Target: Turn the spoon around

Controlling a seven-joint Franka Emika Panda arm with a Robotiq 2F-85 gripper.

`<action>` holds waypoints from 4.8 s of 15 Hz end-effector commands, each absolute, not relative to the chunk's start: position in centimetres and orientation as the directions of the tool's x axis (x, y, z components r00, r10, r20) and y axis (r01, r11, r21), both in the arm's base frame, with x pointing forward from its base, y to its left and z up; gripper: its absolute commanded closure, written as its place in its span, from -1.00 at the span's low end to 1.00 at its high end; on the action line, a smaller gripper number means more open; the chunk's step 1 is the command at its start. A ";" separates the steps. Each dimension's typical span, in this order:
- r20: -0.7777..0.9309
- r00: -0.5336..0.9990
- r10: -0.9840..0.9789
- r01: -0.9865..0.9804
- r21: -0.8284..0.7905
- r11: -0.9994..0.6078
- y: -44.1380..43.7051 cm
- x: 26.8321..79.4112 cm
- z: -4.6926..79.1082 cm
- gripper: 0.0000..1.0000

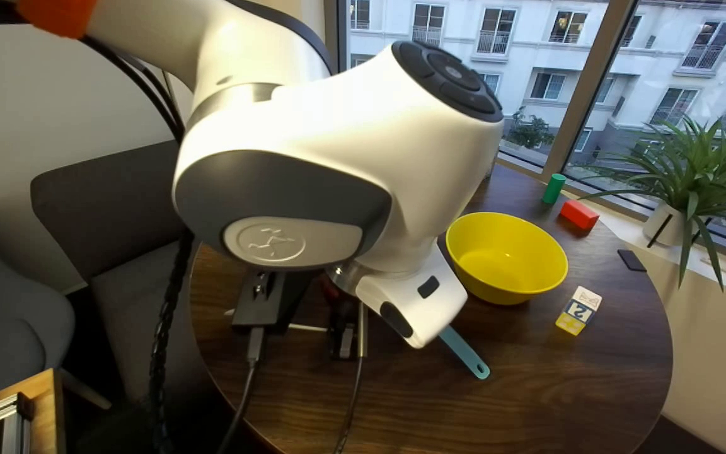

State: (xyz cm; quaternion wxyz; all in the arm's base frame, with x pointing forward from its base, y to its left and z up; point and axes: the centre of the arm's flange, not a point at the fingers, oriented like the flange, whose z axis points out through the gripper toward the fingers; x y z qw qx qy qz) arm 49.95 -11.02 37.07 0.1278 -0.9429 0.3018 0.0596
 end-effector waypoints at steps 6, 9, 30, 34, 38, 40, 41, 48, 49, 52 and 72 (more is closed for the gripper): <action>-0.236 0.744 -0.625 -0.630 0.061 -0.774 -11.5 51.3 40.5 0.98; -0.193 0.751 -0.632 -0.611 0.160 -0.775 -10.8 52.1 40.8 0.98; -0.090 0.890 -0.446 -0.343 0.511 -0.788 -1.6 58.9 36.4 0.98; -0.084 0.906 -0.415 -0.316 0.518 -0.795 -0.2 59.4 35.4 0.98; -0.074 0.919 -0.386 -0.299 0.506 -0.809 1.3 59.8 34.7 0.98; -0.066 0.924 -0.377 -0.297 0.499 -0.814 1.7 59.8 34.6 0.98; -0.062 0.925 -0.375 -0.297 0.498 -0.815 1.9 59.8 34.7 0.98; -0.041 0.930 -0.366 -0.301 0.488 -0.819 2.3 59.8 34.8 -0.02; -0.039 0.930 -0.365 -0.301 0.490 -0.818 2.3 59.8 34.9 -0.19; -0.027 0.931 -0.364 -0.309 0.475 -0.824 2.3 59.6 36.1 -0.62; 0.117 0.874 -0.471 -0.485 0.206 -0.850 1.0 48.4 50.1 -1.00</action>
